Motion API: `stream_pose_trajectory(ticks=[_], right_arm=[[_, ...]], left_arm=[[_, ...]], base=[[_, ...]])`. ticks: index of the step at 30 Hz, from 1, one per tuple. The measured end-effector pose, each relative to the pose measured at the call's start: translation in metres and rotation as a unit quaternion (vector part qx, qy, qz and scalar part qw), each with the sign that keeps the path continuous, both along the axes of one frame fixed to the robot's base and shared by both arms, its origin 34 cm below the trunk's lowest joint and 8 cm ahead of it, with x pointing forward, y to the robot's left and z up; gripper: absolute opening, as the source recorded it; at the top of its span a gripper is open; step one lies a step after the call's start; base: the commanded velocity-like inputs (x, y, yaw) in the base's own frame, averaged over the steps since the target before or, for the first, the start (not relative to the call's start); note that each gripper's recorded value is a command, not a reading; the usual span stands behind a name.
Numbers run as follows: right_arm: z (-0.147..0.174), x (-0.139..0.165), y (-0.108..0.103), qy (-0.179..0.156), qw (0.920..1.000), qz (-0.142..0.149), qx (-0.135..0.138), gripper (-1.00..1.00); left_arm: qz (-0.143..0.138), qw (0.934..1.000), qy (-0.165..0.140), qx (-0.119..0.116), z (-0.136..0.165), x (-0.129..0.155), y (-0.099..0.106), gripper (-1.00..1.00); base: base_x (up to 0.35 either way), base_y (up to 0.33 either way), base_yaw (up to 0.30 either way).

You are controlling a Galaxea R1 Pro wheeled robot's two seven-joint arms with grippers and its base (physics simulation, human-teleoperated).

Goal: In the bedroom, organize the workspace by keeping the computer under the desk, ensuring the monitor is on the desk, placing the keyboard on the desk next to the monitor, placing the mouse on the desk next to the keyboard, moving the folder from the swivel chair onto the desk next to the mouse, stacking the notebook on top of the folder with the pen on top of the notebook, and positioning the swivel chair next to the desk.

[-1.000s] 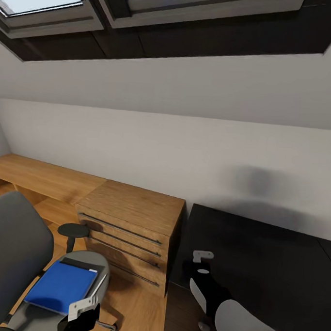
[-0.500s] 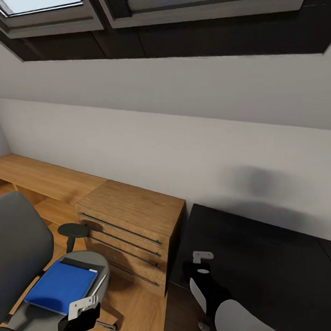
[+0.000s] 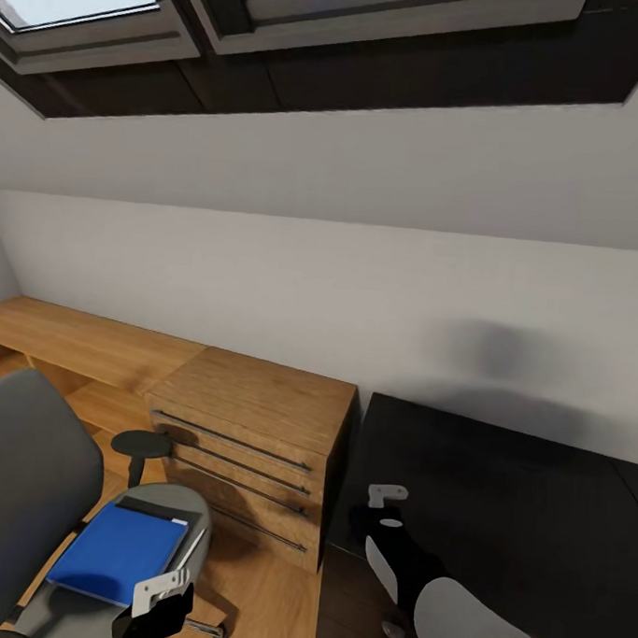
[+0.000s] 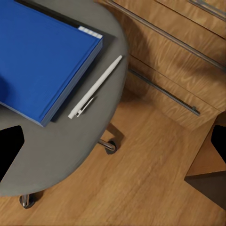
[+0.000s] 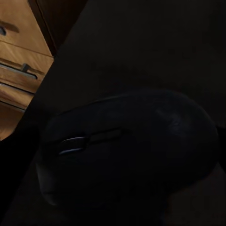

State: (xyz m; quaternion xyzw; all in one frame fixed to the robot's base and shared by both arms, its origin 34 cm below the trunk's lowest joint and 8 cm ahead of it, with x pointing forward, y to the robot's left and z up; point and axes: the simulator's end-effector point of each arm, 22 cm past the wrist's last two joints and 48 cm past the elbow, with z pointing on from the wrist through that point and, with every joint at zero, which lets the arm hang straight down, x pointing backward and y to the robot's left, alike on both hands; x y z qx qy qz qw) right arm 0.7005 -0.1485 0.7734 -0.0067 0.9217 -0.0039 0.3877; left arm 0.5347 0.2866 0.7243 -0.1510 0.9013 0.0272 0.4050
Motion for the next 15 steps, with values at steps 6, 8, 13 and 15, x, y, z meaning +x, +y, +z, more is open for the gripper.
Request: stream_pose_trajectory(ticks=[6, 8, 13, 15], right_arm=[[0.0000, 0.0000, 0.0009, 0.000, 1.0000, 0.002, 0.001, -1.00], [0.0000, 0.0000, 0.0010, 0.000, 1.0000, 0.002, 0.001, -1.00], [0.0001, 0.0001, 0.0011, 0.000, 1.0000, 0.002, 0.002, -1.00], [0.0001, 0.0001, 0.0011, 0.000, 1.0000, 0.002, 0.002, -1.00]], left_arm=[[0.000, 1.0000, 0.000, 0.000, 0.0001, 0.0001, -0.0002, 1.00], [0.000, 1.0000, 0.000, 0.000, 0.0001, 0.0001, -0.0002, 1.00], [0.000, 1.0000, 0.000, 0.000, 0.0001, 0.0001, -0.0002, 1.00], [0.000, 1.0000, 0.000, 0.000, 0.0001, 0.0001, -0.0002, 1.00]], base=[[0.000, 0.000, 0.000], [0.000, 0.000, 0.000], [0.000, 0.000, 0.000], [0.000, 0.000, 0.000]])
